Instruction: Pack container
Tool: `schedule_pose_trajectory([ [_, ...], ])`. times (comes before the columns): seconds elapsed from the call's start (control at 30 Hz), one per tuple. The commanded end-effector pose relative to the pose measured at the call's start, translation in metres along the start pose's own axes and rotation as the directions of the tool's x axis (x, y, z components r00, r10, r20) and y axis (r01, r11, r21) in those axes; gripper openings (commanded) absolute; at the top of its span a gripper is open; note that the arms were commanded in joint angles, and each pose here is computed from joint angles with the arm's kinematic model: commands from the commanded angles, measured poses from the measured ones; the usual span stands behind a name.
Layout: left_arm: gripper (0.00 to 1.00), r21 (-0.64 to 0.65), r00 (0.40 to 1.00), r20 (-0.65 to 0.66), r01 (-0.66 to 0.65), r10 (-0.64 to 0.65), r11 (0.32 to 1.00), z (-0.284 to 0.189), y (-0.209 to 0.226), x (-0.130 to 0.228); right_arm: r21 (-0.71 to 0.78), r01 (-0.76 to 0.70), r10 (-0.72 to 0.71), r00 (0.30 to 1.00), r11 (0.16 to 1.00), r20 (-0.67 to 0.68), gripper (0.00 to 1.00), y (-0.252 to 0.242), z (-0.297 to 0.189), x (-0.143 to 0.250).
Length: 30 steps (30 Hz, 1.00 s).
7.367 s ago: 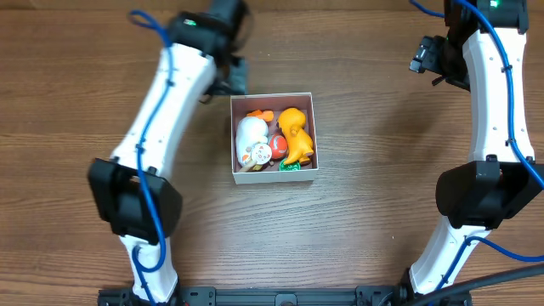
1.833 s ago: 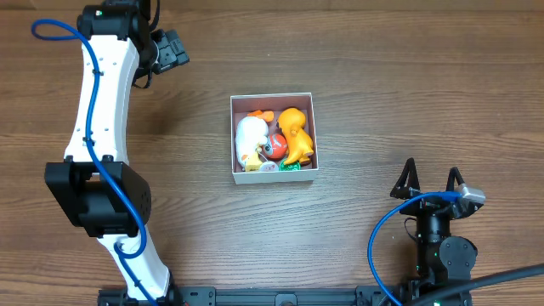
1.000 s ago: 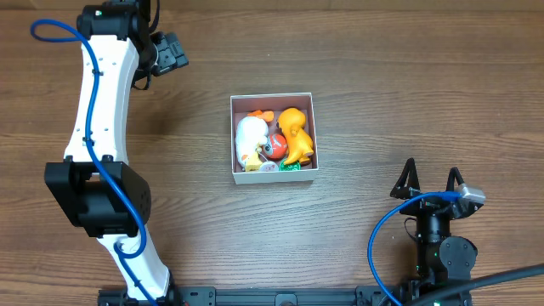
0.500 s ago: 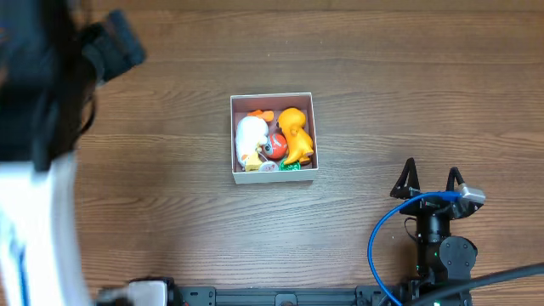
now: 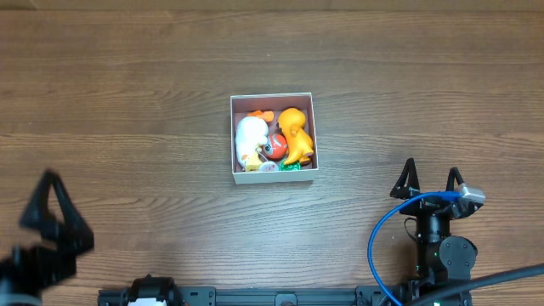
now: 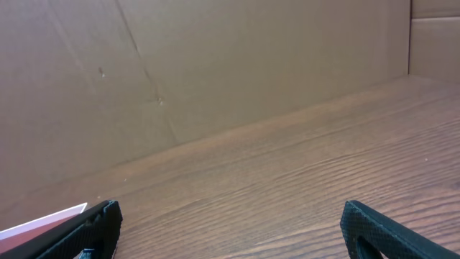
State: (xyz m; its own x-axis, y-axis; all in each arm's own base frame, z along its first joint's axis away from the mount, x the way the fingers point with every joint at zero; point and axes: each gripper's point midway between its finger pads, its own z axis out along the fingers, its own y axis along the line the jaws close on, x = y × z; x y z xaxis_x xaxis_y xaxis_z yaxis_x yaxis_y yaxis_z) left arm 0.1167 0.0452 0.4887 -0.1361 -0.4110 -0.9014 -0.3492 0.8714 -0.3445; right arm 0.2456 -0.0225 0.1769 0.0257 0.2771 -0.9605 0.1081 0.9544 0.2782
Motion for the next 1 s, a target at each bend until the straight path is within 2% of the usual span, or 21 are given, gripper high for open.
schedule_pose_trajectory([
  [0.0,1.00,-0.023,1.000,0.003,0.017,-0.017,1.000,0.004,0.015,0.028,-0.004,0.003,-0.003,1.000,1.000,0.006,1.00,0.000,0.000,0.001],
  [0.17,1.00,-0.001,0.998,0.054,0.040,-0.040,0.999,0.042,0.023,0.065,-0.004,0.003,-0.003,1.000,1.000,0.006,1.00,0.000,0.000,0.001],
  [0.4,1.00,0.044,0.988,0.136,0.062,-0.067,0.997,0.142,0.029,0.140,-0.004,0.003,-0.003,1.000,1.000,0.006,1.00,0.000,0.000,0.001],
  [0.53,1.00,0.089,0.980,0.181,0.071,-0.086,0.994,0.180,0.033,0.178,-0.004,0.003,-0.003,1.000,1.000,0.006,1.00,0.000,0.000,0.001],
  [0.7,1.00,0.185,0.968,0.226,0.069,-0.111,0.980,0.195,0.034,0.214,-0.004,0.003,-0.003,1.000,1.000,0.006,1.00,0.000,0.000,0.001],
  [0.97,1.00,0.218,0.969,0.225,0.050,-0.100,0.975,0.188,0.035,0.227,-0.004,0.003,-0.003,1.000,1.000,0.006,1.00,0.000,0.000,0.001],
])
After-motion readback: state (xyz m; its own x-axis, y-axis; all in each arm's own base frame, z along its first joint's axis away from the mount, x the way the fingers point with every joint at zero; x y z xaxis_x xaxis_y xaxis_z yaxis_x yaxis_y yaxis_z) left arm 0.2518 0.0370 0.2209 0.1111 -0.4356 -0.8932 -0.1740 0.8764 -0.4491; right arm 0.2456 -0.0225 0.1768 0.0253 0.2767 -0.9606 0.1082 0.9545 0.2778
